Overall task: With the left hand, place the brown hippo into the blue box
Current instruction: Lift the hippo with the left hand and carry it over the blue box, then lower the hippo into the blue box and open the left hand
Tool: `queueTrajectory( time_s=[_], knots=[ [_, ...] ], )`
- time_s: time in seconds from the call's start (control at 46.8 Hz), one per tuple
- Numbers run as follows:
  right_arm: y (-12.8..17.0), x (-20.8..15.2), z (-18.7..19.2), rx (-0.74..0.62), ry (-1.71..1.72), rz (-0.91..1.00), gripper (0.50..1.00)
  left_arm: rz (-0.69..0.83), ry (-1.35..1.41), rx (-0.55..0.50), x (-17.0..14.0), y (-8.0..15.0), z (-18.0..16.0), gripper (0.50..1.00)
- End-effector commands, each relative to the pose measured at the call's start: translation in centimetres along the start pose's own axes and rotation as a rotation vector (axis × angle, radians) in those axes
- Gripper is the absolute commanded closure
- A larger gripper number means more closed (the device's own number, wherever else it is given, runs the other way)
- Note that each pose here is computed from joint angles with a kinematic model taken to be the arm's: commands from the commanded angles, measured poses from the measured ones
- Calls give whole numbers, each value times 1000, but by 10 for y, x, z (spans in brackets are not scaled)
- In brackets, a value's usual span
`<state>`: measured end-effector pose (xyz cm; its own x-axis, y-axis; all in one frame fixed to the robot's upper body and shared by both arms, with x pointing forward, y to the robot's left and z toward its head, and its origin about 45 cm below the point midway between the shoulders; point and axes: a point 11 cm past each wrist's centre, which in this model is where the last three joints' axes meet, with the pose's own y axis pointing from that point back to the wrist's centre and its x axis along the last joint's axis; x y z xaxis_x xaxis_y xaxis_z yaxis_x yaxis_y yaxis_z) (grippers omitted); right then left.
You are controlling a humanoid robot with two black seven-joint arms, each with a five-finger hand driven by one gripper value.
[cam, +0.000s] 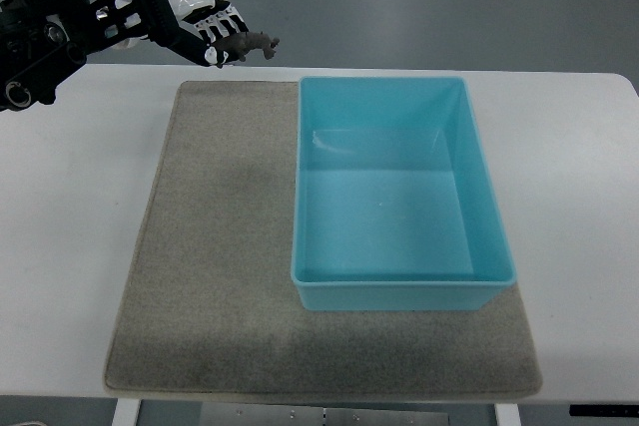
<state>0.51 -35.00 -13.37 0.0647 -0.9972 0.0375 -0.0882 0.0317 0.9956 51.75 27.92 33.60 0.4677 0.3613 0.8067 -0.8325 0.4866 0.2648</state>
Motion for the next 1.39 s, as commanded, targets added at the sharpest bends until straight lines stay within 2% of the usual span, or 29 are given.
queueTrajectory(
  time_s=[0.0, 0.214, 0.363, 0.877, 1.069, 1.368],
  knots=[
    [0, 0, 0, 0, 0, 0, 564, 5, -12, -48, 7, -3, 20, 1000],
    [0, 0, 0, 0, 0, 0, 564, -32, -45, -202, 6, -9, 80, 1000],
    [0, 0, 0, 0, 0, 0, 564, -59, -64, -267, 0, -13, 107, 1000],
    [0, 0, 0, 0, 0, 0, 564, -218, -60, -349, -45, -23, 139, 1000],
    [0, 0, 0, 0, 0, 0, 564, -327, -98, -349, -89, -35, 147, 1000],
    [0, 0, 0, 0, 0, 0, 564, -431, -122, -370, -140, -46, 159, 1000]
  ],
)
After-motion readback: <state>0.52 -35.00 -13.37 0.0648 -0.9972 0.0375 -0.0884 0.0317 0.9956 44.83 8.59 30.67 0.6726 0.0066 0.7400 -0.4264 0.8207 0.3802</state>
